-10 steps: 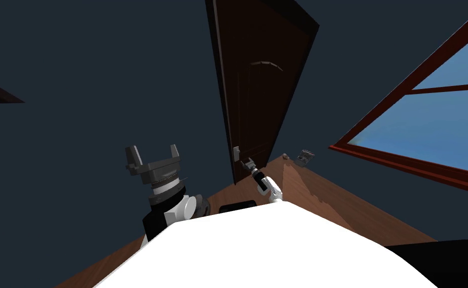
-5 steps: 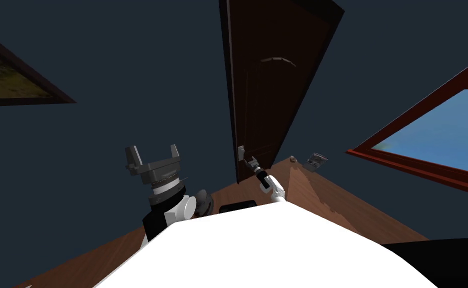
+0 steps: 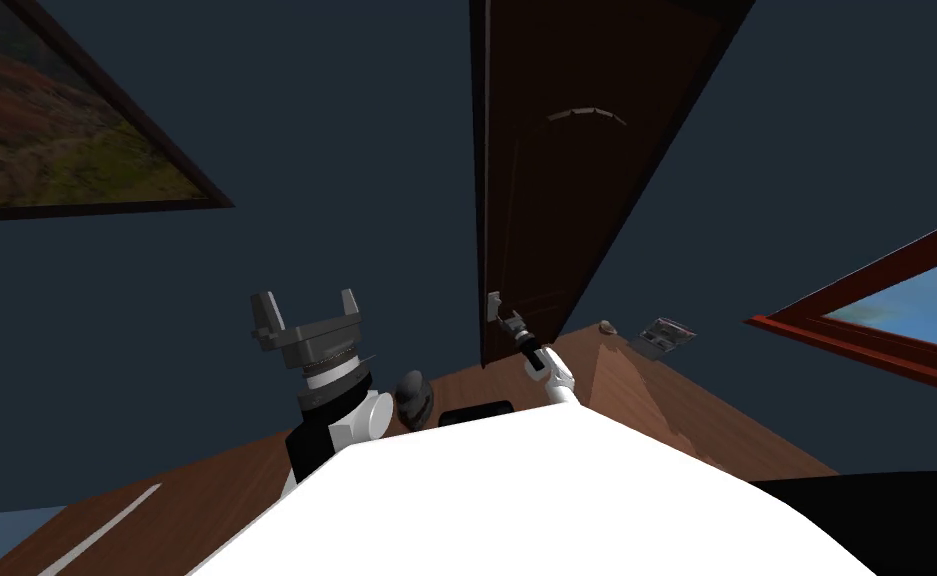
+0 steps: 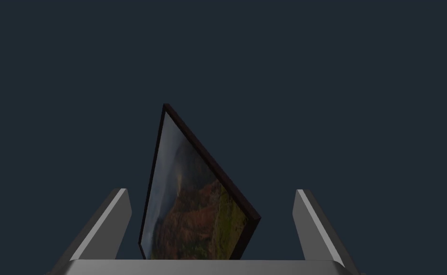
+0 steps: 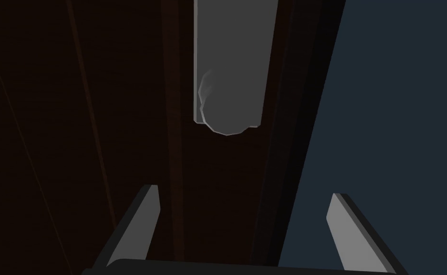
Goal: Pull the door open
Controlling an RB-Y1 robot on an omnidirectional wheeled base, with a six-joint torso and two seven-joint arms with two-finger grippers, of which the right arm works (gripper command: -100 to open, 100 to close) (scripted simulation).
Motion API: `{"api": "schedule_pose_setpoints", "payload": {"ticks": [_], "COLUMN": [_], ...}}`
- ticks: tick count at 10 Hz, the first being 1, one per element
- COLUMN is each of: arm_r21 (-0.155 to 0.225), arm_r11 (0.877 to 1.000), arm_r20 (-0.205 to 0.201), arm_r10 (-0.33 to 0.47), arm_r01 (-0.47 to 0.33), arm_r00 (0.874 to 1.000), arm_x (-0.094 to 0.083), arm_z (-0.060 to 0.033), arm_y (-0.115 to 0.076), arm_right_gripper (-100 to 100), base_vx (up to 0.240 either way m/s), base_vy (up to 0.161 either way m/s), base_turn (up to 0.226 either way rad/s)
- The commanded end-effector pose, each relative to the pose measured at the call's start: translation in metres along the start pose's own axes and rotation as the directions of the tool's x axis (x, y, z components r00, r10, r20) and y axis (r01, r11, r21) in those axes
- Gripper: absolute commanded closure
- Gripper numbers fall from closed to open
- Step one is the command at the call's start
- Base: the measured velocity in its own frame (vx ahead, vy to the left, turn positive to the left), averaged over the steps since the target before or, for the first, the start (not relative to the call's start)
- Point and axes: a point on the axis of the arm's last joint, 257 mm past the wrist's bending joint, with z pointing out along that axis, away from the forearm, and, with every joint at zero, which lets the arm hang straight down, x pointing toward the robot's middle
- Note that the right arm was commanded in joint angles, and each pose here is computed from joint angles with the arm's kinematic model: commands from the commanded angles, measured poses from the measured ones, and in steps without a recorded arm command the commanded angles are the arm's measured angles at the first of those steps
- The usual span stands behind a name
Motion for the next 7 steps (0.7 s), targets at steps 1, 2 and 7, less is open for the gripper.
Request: {"api": "schedule_pose_setpoints", "payload": {"ticks": [1, 2, 7], "arm_r21": [0.034, 0.056, 0.179], "arm_r11": [0.999, 0.998, 0.984], "arm_r20": [0.000, 0.000, 0.001], "arm_r10": [-0.005, -0.006, 0.002], "arm_r01": [0.005, 0.006, -0.002], "arm_r00": [1.000, 1.000, 1.000], "arm_x": [0.001, 0.001, 0.002], "arm_z": [0.0000, 0.0005, 0.0000], "arm_y": [-0.017, -0.027, -0.081], "arm_right_gripper": [-100, -100, -100], "base_vx": [0.011, 0.010, 0.020], "base_vy": [0.004, 0.003, -0.013], "base_turn": [0.177, 0.231, 0.222]}}
